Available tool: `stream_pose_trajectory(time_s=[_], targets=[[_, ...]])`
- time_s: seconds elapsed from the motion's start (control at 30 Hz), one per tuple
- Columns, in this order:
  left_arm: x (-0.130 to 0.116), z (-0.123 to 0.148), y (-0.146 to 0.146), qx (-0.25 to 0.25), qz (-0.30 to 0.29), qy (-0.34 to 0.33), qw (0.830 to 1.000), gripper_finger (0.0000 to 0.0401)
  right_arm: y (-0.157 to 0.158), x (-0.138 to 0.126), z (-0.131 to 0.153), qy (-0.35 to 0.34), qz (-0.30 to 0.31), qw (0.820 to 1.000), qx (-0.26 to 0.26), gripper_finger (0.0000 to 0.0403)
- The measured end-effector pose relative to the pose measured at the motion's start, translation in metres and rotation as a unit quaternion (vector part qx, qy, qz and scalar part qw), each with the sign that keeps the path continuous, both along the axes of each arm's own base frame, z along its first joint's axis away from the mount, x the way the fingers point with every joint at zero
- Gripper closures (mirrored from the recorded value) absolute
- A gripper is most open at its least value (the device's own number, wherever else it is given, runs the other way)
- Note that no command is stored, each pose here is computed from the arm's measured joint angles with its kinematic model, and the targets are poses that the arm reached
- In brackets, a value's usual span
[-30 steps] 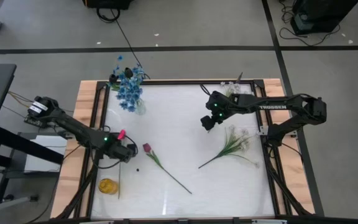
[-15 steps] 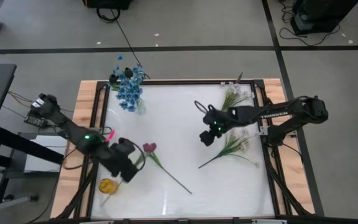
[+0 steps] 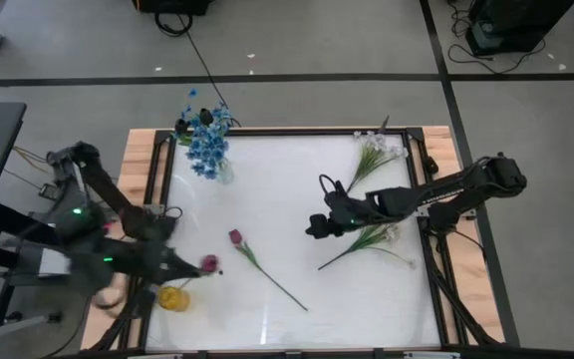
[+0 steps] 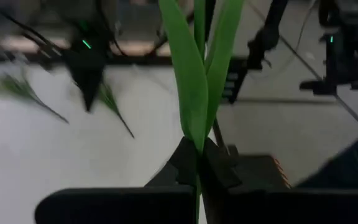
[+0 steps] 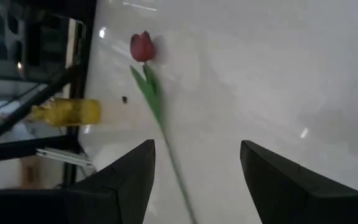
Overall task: Sort flowers into vase by color
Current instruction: Put the left red tulip into the yellow vase
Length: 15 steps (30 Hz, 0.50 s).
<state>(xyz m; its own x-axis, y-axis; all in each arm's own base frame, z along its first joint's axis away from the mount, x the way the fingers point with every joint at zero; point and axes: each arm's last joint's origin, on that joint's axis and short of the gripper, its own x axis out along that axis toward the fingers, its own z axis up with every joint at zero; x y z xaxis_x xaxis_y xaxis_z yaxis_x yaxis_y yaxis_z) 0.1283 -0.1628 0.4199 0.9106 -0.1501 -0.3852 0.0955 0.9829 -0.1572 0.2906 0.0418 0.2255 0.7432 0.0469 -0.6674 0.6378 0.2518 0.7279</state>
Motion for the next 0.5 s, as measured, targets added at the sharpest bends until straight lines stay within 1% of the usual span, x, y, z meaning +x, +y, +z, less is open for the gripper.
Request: stream_pose_trajectory(time_s=[0.1, 0.2, 0.27, 0.4, 0.5], targets=[[-0.025, 0.001, -0.001, 0.015, 0.013, -0.043, 0.999, 0.0396, 0.017, -0.001, 0.003, -0.019, -0.017, 1.000, 0.016, 0.0159], [-0.048, -0.012, -0.004, 0.019, 0.015, -0.067, 0.997, 0.0397, 0.033, -0.005, 0.003, -0.028, -0.045, 0.998, 0.018, 0.0159], [-0.060, -0.023, -0.005, 0.011, 0.018, -0.080, 0.997, 0.0397, 0.042, -0.007, 0.004, -0.035, -0.064, 0.997, 0.019, 0.0159], [-0.078, -0.038, -0.009, -0.009, 0.016, -0.098, 0.995, 0.0397, 0.057, -0.013, 0.004, -0.046, -0.092, 0.994, 0.029, 0.0159], [-0.087, -0.039, -0.011, -0.018, 0.008, -0.109, 0.994, 0.0397, 0.063, -0.015, 0.004, -0.052, -0.107, 0.992, 0.034, 0.0159]])
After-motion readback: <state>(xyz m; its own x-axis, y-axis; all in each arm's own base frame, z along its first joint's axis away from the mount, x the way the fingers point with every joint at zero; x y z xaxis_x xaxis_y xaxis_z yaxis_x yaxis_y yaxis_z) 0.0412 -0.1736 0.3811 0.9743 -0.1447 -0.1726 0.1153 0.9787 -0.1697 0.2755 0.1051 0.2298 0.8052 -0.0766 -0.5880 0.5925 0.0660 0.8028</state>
